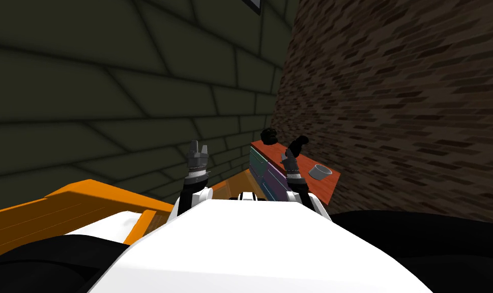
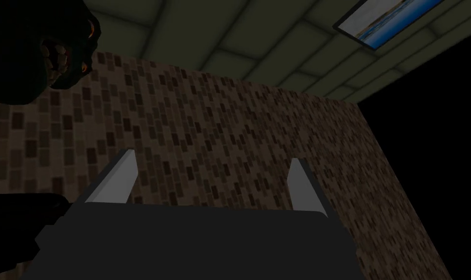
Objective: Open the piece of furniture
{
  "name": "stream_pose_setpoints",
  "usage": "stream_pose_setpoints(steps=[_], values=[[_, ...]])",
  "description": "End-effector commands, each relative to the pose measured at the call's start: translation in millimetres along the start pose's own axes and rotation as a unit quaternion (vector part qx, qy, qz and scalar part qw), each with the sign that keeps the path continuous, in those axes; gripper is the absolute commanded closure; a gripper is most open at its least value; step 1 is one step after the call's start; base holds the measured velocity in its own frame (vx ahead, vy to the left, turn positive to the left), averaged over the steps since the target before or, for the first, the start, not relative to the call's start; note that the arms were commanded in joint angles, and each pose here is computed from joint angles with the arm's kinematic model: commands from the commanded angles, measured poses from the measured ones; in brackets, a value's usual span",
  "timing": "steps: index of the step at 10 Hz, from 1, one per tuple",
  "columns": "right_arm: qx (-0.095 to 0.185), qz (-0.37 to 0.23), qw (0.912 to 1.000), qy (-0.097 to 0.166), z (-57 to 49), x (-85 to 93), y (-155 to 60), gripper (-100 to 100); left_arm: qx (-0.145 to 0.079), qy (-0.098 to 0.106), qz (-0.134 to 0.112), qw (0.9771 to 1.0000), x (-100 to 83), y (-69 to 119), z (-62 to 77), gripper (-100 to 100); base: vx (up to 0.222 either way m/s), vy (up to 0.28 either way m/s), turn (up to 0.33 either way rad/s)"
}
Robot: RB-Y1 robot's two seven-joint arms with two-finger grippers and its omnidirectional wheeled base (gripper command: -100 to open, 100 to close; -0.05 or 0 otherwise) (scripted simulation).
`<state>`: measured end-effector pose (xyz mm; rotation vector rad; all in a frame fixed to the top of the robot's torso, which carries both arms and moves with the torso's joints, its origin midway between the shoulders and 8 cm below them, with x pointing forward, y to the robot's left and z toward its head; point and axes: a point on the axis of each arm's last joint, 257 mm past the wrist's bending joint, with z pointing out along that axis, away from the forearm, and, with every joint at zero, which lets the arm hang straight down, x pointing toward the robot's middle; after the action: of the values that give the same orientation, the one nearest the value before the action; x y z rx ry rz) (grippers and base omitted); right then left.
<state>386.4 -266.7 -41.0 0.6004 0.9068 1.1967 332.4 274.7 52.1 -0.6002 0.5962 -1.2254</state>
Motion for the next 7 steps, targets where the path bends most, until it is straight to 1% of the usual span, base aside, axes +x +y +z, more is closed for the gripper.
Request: stream_pose_setpoints(steps=[1, 2, 3, 4, 5, 6, 7], values=[[0.055, -0.015, 0.9983, 0.017, -8.3, 11.3, -35.7, -100, 0.0, 0.0, 0.0, 1.0, 0.0, 0.0, 0.0, 0, 0.015, 0.042, 0.043], [0.091, -0.025, 0.995, 0.031, -16.1, 18.4, -64.3, -100, 0.0, 0.0, 0.0, 1.0, 0.0, 0.0, 0.0, 0, 0.018, 0.049, 0.106], [0.104, -0.03, 0.9937, 0.031, -17.3, 17.8, -70.7, -100, 0.0, 0.0, 0.0, 1.0, 0.0, 0.0, 0.0, 0, 0.016, 0.046, 0.051], [0.132, -0.041, 0.9895, 0.044, -24.7, 24.1, -92.8, -100, 0.0, 0.0, 0.0, 1.0, 0.0, 0.0, 0.0, 0, 0.017, 0.067, 0.081], [0.148, -0.046, 0.9868, 0.045, -29.1, 24.0, -103.7, -100, 0.0, 0.0, 0.0, 1.0, 0.0, 0.0, 0.0, 0, 0.019, 0.054, 0.056], [0.156, -0.047, 0.9857, 0.043, -30.2, 22.9, -107.5, -100, 0.0, 0.0, 0.0, 1.0, 0.0, 0.0, 0.0, 0, 0.009, 0.023, 0.004], [0.192, -0.059, 0.9782, 0.055, -42.2, 27.8, -134.6, -100, 0.0, 0.0, 0.0, 1.0, 0.0, 0.0, 0.0, 0, 0.02, 0.042, 0.119]])
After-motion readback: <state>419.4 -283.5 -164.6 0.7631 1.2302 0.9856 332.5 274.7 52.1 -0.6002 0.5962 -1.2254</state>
